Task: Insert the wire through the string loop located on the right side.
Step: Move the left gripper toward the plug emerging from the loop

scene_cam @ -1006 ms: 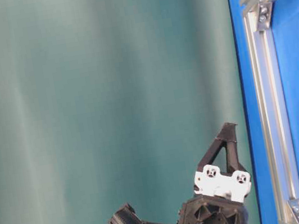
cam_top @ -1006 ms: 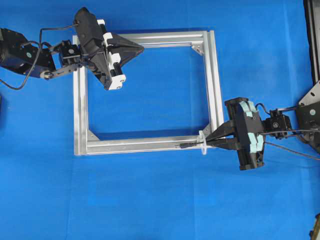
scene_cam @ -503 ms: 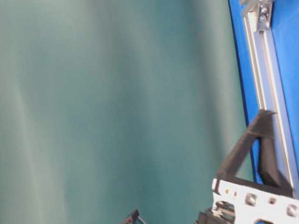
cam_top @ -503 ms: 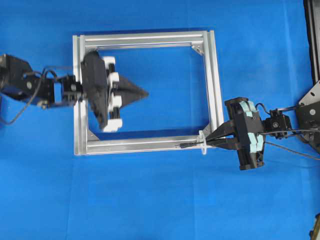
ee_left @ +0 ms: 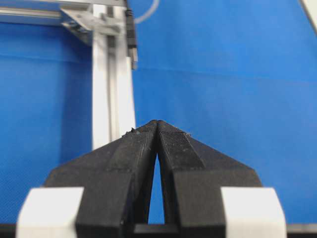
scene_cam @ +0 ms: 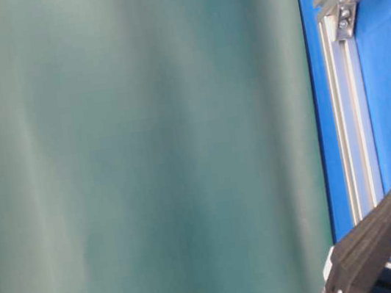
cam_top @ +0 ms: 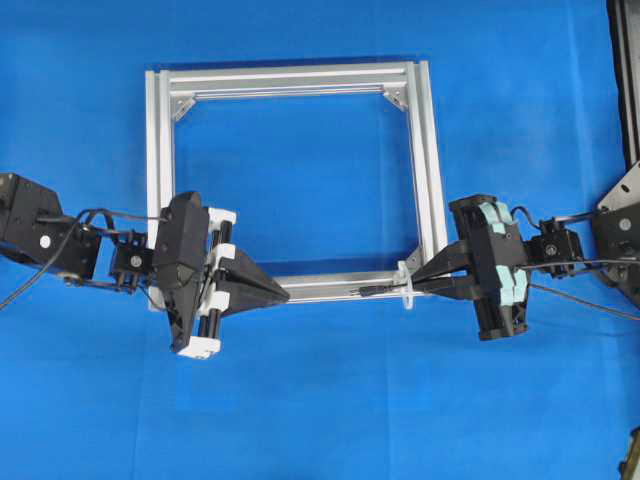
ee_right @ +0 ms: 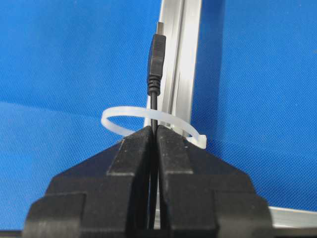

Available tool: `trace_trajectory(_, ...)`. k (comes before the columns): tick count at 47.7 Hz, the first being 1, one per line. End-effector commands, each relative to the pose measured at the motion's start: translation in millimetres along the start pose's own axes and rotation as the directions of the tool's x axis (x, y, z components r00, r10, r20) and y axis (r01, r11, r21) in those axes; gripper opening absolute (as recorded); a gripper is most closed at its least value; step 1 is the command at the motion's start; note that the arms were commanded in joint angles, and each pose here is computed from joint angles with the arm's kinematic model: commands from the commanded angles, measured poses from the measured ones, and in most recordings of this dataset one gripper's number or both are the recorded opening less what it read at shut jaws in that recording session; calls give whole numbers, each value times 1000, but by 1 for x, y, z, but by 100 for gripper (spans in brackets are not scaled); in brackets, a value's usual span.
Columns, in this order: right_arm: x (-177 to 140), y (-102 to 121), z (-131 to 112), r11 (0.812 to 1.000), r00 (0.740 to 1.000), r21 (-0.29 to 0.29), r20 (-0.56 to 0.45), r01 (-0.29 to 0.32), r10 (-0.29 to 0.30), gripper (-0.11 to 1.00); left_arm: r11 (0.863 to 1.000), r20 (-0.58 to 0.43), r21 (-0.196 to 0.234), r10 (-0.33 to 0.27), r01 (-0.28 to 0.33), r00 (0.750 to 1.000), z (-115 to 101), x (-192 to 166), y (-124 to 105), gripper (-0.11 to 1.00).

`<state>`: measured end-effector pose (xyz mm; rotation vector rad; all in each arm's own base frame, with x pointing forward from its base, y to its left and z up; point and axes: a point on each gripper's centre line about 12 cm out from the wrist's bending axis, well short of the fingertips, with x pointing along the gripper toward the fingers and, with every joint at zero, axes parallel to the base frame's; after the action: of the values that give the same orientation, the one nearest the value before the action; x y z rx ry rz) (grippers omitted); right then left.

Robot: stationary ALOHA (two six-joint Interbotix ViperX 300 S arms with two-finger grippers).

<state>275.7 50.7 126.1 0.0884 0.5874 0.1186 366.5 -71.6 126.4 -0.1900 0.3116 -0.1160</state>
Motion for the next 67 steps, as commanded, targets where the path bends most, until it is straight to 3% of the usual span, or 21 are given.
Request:
trace_trajectory(1,0,1,10,1000,999,-2,37,-4,4,-4,1000,61,1,-9,9,998,20,5,-3,0)
trace_trajectory(30,0,1,9,1000,999,-2,35,-4,4,-4,998,57,51,32,-35,998,78,84,6,1)
trace_trajectory(51,0,1,9,1000,999,-2,32,-4,4,-4,998,46,52,37,-40,998,80,92,8,8)
trace_trajectory(56,0,1,9,1000,1000,-2,30,-3,4,-4,998,45,53,34,-37,998,79,93,7,23)
trace_trajectory(67,0,1,9,1000,1000,-2,30,-3,4,-4,998,44,56,30,-32,999,80,92,5,87)
